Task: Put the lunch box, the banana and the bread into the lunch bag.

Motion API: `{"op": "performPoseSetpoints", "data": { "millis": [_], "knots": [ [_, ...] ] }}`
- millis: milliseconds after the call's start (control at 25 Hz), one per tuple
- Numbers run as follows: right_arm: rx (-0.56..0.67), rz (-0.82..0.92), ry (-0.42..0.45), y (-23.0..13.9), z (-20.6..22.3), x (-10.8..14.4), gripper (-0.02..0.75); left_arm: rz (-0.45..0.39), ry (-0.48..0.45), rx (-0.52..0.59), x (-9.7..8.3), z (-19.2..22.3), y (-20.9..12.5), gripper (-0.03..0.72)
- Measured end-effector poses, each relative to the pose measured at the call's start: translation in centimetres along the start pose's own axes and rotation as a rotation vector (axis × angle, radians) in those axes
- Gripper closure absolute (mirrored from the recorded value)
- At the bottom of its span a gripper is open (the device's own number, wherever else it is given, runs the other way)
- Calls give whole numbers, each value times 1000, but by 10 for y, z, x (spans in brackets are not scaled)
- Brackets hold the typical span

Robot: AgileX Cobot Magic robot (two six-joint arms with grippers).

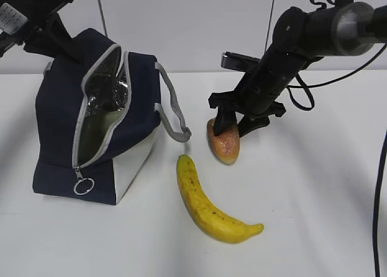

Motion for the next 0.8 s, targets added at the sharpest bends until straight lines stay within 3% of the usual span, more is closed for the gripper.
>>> {"op": "performPoseSetpoints", "data": {
  "millis": [240,520,800],
  "knots": [
    [-7,-3,-2,1,0,0,468,0,0,0,0,0,0,691],
    [18,-43,10,4,-9,3,481,0,0,0,0,0,0,691],
    [-73,-219,26,38,-92,28,482,0,0,0,0,0,0,691]
  ]
}}
Point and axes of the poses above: a point on each arm's last joint axis where the gripper is mounted, z pointing out along that axis toward the gripper, x along the wrist's bending axis when the last joint is at zero, y = z × x, the point moved 5 cm from there along z, pointing out along that axis toward the gripper, and after that the axes turned 14 degrees about -z, right-handed, at the moved point
